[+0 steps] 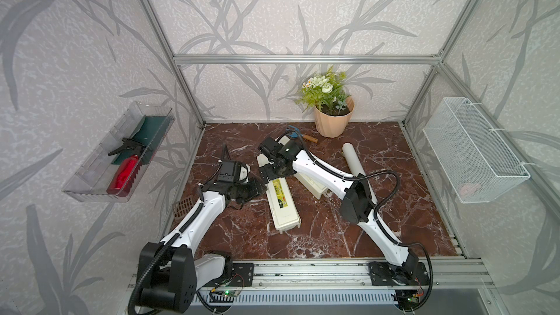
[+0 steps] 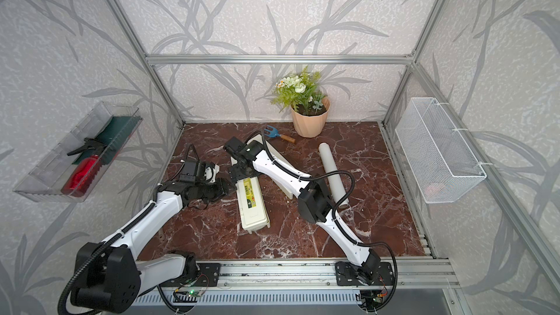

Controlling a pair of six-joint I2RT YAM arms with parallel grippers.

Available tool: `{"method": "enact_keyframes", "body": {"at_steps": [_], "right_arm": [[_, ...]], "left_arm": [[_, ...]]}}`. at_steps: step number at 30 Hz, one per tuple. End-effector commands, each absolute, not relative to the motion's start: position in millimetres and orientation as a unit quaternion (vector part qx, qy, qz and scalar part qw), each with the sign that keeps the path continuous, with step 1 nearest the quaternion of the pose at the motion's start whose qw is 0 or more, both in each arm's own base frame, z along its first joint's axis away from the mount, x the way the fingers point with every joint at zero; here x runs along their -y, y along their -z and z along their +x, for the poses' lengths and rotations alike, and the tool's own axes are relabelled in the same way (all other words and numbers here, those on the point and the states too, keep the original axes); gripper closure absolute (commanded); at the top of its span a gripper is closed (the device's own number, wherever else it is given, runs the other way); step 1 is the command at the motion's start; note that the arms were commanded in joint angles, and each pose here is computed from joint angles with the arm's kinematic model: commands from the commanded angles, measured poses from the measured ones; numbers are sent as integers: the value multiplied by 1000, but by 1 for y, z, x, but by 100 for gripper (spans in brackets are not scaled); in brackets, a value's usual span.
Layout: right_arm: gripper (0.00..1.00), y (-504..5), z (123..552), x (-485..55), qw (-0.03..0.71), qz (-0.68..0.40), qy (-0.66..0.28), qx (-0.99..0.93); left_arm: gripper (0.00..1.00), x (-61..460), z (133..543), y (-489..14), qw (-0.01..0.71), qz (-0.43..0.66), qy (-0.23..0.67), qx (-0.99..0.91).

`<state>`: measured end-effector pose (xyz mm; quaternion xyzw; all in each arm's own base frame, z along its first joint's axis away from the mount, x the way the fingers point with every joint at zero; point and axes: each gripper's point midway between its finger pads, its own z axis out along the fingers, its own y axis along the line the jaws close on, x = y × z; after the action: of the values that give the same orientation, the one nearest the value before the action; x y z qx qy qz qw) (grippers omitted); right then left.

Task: Put plastic wrap rolls into dispensers
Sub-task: Close the lid on the plastic wrap cutting box.

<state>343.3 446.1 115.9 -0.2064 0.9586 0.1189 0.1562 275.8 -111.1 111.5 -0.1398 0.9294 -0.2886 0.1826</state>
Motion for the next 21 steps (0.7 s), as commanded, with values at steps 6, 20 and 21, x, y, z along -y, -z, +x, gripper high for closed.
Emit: {"method": "enact_keyframes", "body": {"at_steps": [6, 20, 21], "right_arm": [[1, -156, 339, -418, 163, -232, -177, -942], [3, -142, 279, -381, 98, -238, -380, -889], [5, -137, 274, -379, 91, -240, -383, -887]], "left_arm": [[47, 114, 279, -125, 208, -150, 304, -918], [46, 134, 271, -102, 183, -155, 302, -923], [46, 135, 269, -99, 182, -156, 299, -924]]}}
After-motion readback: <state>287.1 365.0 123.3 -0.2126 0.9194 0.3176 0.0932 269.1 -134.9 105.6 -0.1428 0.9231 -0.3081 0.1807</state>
